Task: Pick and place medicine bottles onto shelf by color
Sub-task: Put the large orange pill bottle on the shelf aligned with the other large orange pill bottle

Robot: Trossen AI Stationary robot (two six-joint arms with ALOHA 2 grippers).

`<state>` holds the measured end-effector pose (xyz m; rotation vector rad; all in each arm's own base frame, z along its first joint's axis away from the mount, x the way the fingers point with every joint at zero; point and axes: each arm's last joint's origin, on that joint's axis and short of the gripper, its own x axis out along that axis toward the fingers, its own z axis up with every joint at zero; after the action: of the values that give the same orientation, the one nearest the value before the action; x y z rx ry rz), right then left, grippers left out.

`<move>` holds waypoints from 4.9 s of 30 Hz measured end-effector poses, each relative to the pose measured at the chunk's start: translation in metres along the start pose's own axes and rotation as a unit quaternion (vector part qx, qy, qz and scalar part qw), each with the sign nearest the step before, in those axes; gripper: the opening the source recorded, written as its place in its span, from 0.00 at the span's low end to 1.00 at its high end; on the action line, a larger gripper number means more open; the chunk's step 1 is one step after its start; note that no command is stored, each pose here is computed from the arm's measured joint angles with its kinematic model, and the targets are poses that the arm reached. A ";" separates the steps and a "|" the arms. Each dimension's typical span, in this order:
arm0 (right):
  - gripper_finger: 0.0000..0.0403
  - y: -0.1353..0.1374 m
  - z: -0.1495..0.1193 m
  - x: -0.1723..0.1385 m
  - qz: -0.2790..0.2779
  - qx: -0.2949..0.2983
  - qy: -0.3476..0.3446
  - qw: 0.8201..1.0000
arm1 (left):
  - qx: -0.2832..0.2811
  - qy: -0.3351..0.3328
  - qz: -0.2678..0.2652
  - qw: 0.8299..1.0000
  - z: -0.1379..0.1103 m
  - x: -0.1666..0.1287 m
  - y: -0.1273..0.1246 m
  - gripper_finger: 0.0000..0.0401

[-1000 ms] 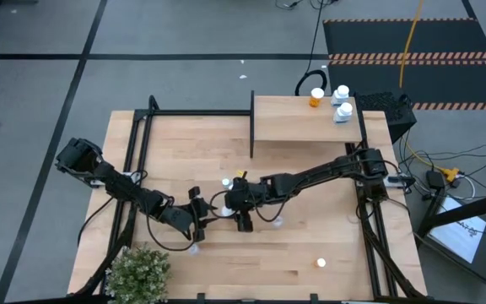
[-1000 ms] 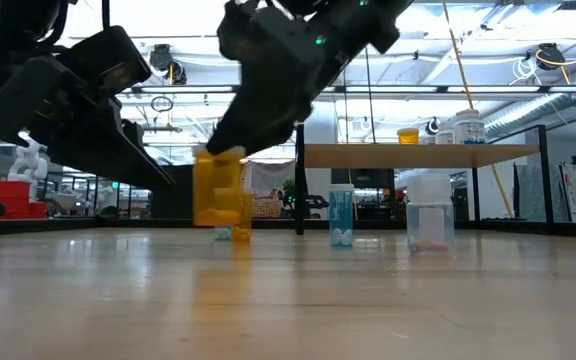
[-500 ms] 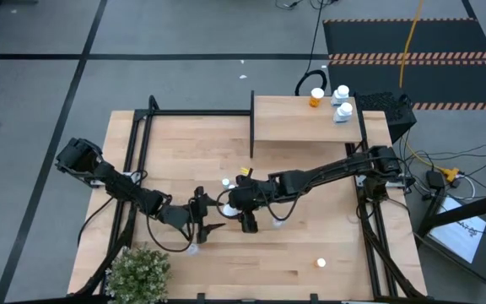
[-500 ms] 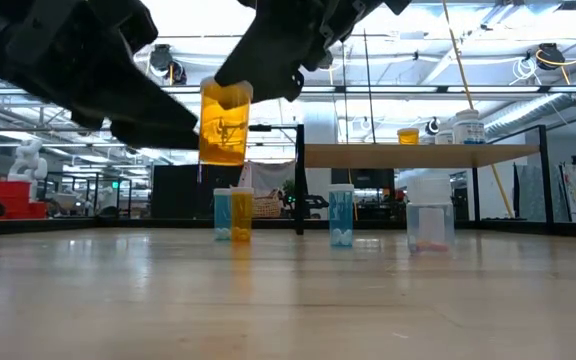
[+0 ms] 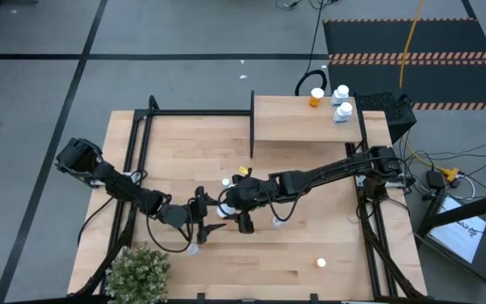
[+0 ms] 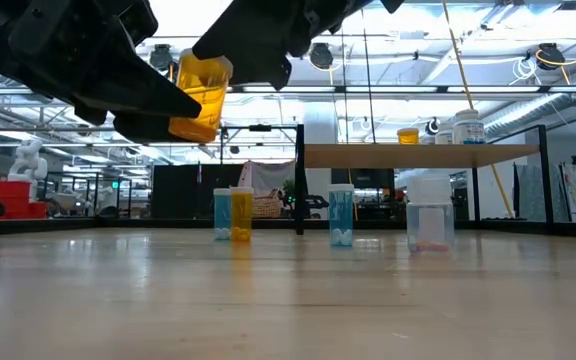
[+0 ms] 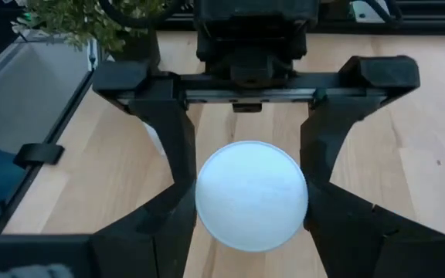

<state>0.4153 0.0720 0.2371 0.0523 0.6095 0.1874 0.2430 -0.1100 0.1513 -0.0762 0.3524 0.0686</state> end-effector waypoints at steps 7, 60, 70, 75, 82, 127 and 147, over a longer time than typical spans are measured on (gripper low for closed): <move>0.53 0.000 0.000 0.000 0.000 0.001 0.000 1.000 | 0.012 -0.003 -0.001 1.000 0.001 0.000 0.000 0.73; 0.62 -0.004 -0.009 0.012 -0.066 0.038 0.007 0.997 | 0.018 0.040 0.031 0.999 -0.006 0.004 0.012 0.49; 0.52 -0.006 -0.010 0.014 -0.058 0.037 0.012 0.998 | 0.019 0.045 0.032 0.998 -0.008 0.004 0.013 0.49; 0.60 -0.007 -0.011 0.015 -0.062 0.035 0.015 0.997 | 0.018 0.042 0.031 0.998 -0.007 0.004 0.012 0.49; 0.63 -0.007 -0.011 0.015 -0.068 0.026 0.016 0.997 | 0.017 0.041 0.031 0.999 -0.007 0.004 0.012 0.49; 0.53 -0.007 0.015 -0.089 -0.107 0.018 0.063 0.992 | 0.008 0.039 0.026 0.999 -0.007 0.003 0.009 0.70; 0.53 -0.056 0.026 -0.196 -0.183 0.049 0.039 0.981 | 0.019 0.029 0.046 0.998 -0.002 0.007 0.019 0.70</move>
<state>0.2816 -0.0201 0.3628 0.0279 0.6958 -0.1991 0.2476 -0.0911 0.1453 -0.0248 0.4152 0.1503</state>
